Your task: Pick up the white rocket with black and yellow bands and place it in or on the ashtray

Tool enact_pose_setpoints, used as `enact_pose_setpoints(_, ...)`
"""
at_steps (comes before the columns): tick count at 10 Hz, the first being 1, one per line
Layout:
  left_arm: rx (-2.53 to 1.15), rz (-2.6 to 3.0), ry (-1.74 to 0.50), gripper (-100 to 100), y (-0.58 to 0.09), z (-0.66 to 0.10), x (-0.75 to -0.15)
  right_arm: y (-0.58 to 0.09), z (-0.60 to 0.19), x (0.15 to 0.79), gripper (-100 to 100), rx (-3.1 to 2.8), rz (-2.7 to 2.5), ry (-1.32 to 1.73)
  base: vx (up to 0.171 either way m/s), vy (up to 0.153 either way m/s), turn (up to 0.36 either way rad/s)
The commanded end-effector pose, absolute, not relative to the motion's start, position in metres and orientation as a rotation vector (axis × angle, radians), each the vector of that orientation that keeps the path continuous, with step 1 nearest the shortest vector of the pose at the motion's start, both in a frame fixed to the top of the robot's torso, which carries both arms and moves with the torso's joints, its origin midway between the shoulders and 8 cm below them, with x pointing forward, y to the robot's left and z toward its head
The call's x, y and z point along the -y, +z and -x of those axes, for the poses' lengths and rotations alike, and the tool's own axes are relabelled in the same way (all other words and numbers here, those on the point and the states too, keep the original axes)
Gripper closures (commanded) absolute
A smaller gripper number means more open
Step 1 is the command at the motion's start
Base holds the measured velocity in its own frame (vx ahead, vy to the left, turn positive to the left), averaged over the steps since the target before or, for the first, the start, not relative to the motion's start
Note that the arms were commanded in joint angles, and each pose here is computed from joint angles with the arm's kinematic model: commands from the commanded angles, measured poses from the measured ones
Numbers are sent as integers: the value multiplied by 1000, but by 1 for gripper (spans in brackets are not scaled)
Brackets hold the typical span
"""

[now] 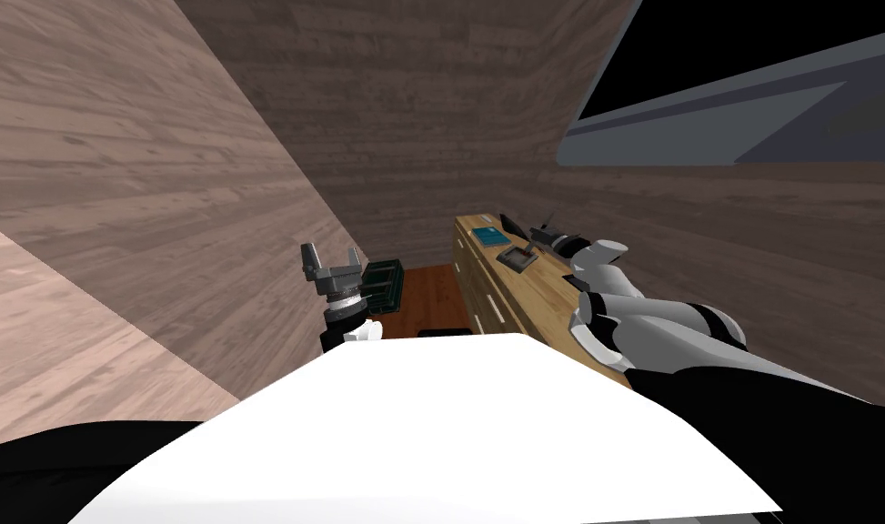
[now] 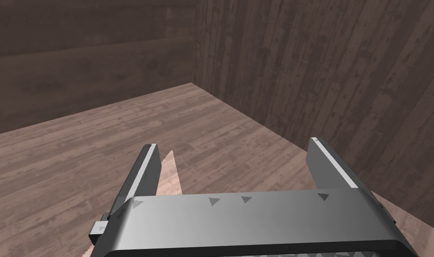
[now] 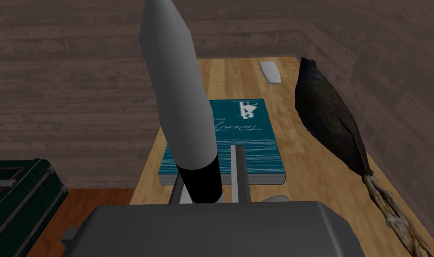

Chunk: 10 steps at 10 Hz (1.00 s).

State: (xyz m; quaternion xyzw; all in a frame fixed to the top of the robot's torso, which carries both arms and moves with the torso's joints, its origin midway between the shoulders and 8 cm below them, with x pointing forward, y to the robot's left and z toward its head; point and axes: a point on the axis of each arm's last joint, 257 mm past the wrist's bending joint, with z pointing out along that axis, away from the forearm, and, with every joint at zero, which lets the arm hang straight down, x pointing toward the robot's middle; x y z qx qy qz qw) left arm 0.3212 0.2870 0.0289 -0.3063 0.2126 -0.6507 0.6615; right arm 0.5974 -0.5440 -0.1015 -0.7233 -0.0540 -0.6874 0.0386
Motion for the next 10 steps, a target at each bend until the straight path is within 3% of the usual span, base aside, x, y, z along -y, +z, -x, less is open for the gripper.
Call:
enact_pose_setpoints(1, -481, 693, -1472, 0, 29, -321, -287, -99, -595, 550, 100, 141, 2222, -2103, 13, -22, -13)
enact_pose_setpoints(4, -481, 693, -1472, 0, 29, -321, -287, -95, -593, 555, 100, 127, 2225, -2102, 1, -13, -6)
enact_pose_setpoints(5, -481, 693, -1472, 0, 29, -321, -287, -94, -593, 556, -100, 121, 2224, -2102, 0, 0, 0)
enact_pose_setpoints(9, -481, 693, -1472, 0, 29, -321, -287, -94, -593, 556, -100, 121, 2225, -2102, 0, 0, 0)
enact_pose_setpoints(10, -481, 693, -1472, 0, 29, -321, -287, -94, -593, 556, 0, 121, 2225, -2102, 0, 0, 0)
